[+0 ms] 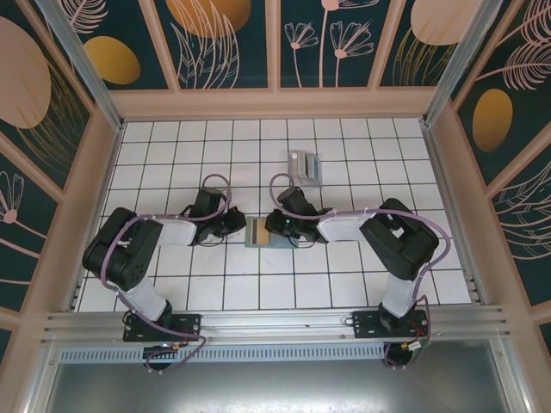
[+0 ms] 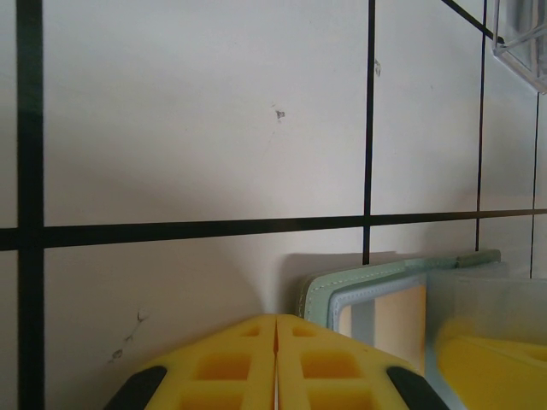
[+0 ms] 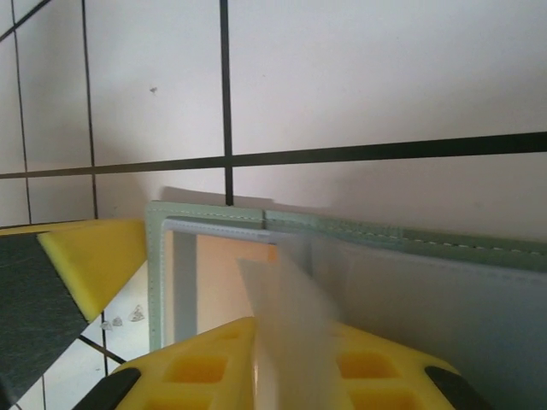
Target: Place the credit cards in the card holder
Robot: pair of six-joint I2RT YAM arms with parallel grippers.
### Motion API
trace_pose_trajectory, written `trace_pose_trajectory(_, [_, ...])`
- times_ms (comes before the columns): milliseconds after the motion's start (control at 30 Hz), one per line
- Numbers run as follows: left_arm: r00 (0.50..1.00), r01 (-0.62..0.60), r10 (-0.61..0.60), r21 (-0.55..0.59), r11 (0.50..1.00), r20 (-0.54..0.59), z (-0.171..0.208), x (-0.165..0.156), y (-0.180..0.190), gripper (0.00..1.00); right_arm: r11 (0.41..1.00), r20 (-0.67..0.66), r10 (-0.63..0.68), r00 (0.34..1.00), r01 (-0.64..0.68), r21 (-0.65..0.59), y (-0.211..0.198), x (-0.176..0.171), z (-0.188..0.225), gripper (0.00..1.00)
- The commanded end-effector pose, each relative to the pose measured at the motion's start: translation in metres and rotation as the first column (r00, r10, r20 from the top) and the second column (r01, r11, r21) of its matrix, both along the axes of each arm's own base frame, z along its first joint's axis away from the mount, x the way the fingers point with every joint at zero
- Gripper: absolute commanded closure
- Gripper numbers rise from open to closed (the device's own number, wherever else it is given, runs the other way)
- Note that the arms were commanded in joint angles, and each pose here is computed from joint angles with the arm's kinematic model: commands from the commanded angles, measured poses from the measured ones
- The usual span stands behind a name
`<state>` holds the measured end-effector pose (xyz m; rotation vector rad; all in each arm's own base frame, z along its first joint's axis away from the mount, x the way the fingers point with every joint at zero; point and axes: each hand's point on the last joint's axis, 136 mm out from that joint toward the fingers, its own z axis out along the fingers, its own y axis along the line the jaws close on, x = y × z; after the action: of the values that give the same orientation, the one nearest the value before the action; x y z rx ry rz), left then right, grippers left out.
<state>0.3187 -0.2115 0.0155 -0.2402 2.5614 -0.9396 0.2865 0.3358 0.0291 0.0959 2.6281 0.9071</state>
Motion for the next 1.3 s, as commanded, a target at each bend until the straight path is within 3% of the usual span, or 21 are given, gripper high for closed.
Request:
trace_pose_trajectory(0, [1.000, 0.013, -0.013, -0.006, 1.000, -0.017, -0.006, -0.003, -0.003, 0.90, 0.999, 0.004, -0.001, 1.000, 0.001, -0.036, -0.003, -0.001, -0.008, 0.82])
trace_pose_trajectory(167, [1.000, 0.007, -0.007, -0.005, 1.000, -0.012, -0.005, -0.003, -0.002, 0.90, 0.999, 0.011, -0.002, 1.000, 0.003, -0.052, 0.001, 0.001, -0.001, 0.98])
trace_pose_trajectory(667, [1.000, 0.020, -0.020, -0.018, 1.000, -0.003, -0.002, 0.000, -0.006, 0.88, 0.961, 0.003, -0.023, 1.000, 0.023, -0.277, 0.002, 0.008, -0.004, 1.00])
trace_pose_trajectory(967, [1.000, 0.021, -0.020, -0.021, 1.000, 0.003, -0.002, 0.000, -0.006, 0.87, 0.957, 0.035, -0.002, 0.999, 0.013, -0.291, 0.009, 0.008, 0.016, 0.75])
trace_pose_trajectory(1267, [1.000, 0.020, -0.020, -0.013, 1.000, -0.021, -0.011, -0.003, -0.005, 0.87, 0.961, 0.034, 0.026, 0.999, -0.015, -0.277, 0.010, 0.006, 0.022, 0.75])
